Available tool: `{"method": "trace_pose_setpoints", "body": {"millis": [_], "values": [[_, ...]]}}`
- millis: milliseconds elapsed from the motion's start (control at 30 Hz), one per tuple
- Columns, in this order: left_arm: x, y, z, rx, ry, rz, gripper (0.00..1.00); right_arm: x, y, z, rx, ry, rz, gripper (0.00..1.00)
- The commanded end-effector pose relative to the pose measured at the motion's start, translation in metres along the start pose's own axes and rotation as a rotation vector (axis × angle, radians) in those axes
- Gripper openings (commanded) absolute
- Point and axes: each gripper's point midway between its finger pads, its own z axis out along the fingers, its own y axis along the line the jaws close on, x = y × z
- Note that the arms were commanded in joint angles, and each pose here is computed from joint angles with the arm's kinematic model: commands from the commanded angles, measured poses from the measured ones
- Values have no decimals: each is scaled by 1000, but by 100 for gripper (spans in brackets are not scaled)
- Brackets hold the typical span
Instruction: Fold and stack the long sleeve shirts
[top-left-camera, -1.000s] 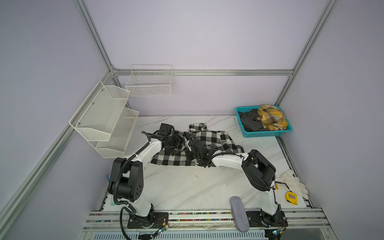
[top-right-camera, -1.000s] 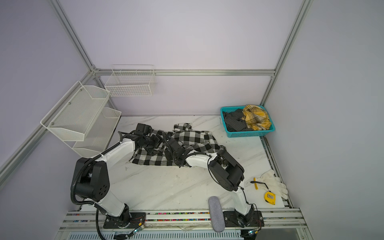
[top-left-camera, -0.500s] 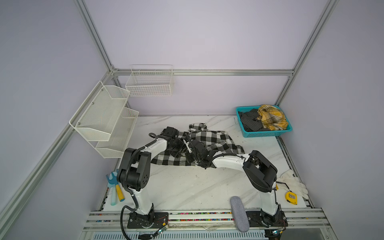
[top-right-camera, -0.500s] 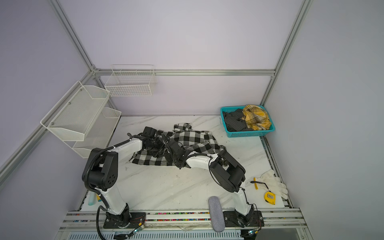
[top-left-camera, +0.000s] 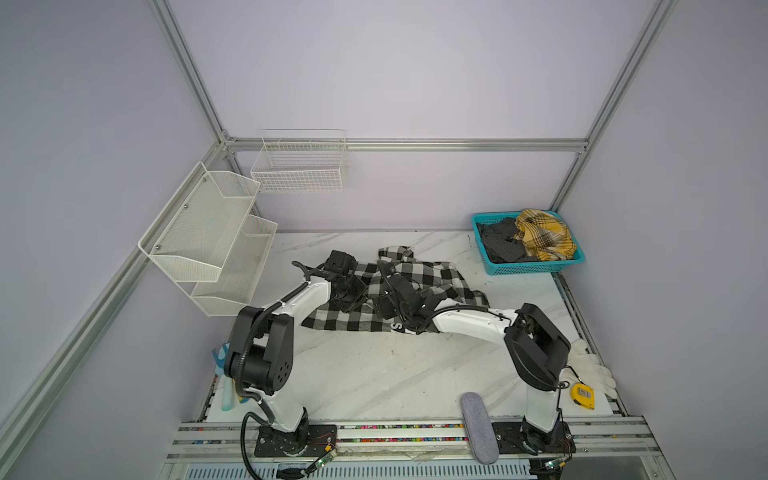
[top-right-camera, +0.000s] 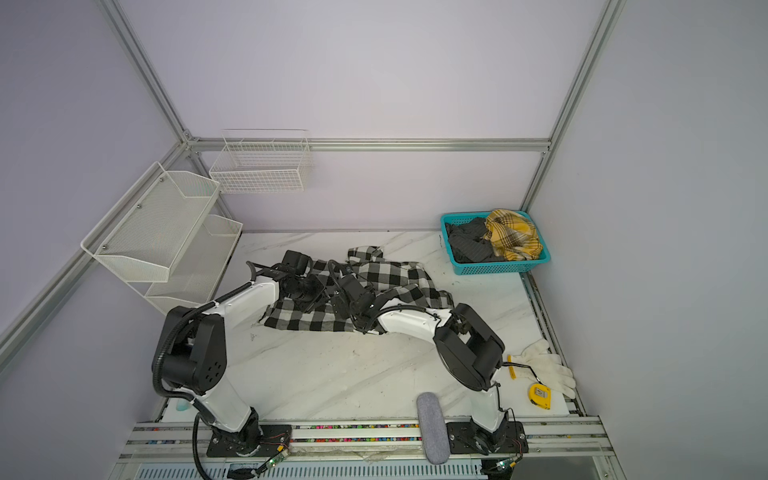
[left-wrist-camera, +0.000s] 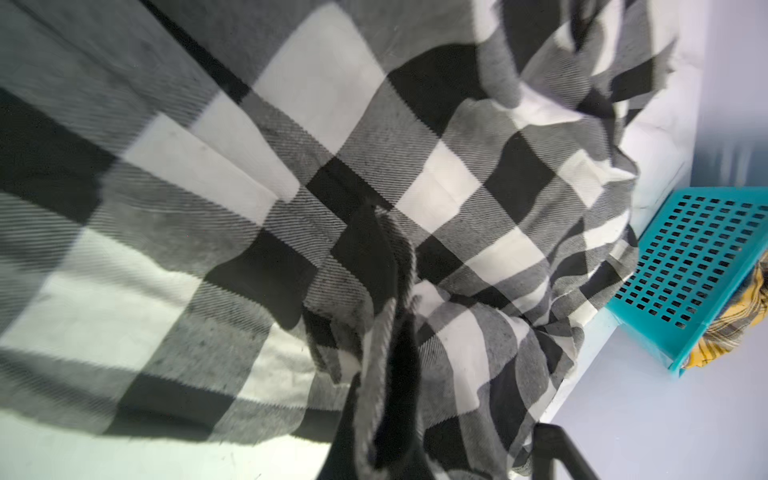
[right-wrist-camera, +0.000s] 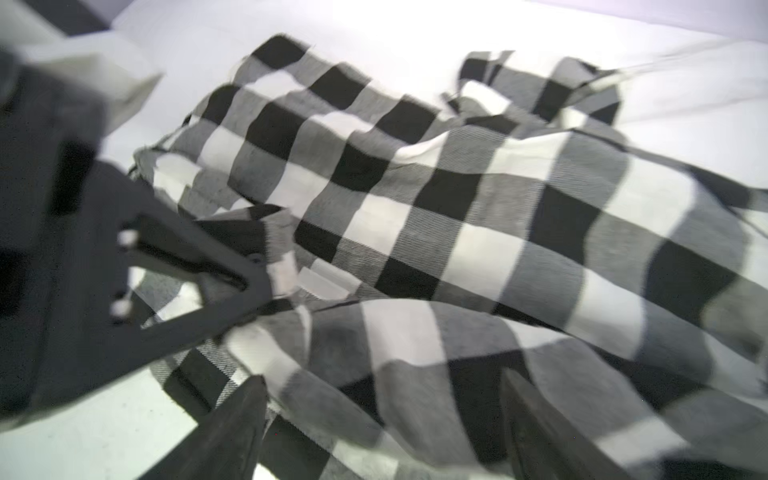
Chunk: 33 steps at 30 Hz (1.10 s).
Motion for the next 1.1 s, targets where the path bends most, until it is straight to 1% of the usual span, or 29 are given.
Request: {"method": "trace_pose_setpoints", "body": {"millis": [0,67,100,133,200,267,333,400,567,667,733,800,933,967,1067], "values": [[-38,-57,-93,154,-268,171,0,-41,-42,-51,-23,-13,321,95],[-39,-69,-112,213,-312,215,0,-31,-51,-60,-94,35,439,96],[-37,-77,-131,267,-338,234,0,-21,-60,-61,-119,71,501,97],[-34,-80,-135,293,-336,244,0,-14,-64,-62,-157,104,553,97],[-25,-81,-133,330,-302,246,0,2,-75,-64,-203,156,691,97],[-16,-80,-128,372,-267,243,0,12,-77,-66,-281,191,790,97],[-7,-81,-127,433,-247,250,0,14,-75,-67,-354,200,865,97],[0,-84,-137,502,-256,280,0,19,-79,-61,-398,215,937,97],[-1,-61,-156,478,-334,293,0,23,-85,-41,-416,230,992,97],[-3,-42,-163,457,-348,249,0,27,-100,-33,-403,215,1048,97],[-3,-33,-170,475,-360,219,0,32,-111,-27,-401,211,1089,97],[-3,-27,-177,500,-376,189,0,33,-116,-24,-430,201,1118,97],[0,-21,-173,519,-351,175,0,30,-125,-19,-431,188,1131,97],[1,-19,-170,523,-338,170,0,30,-127,-16,-427,191,1139,96],[1,-18,-168,548,-321,157,0,34,-137,-11,-402,188,1161,85]]}}
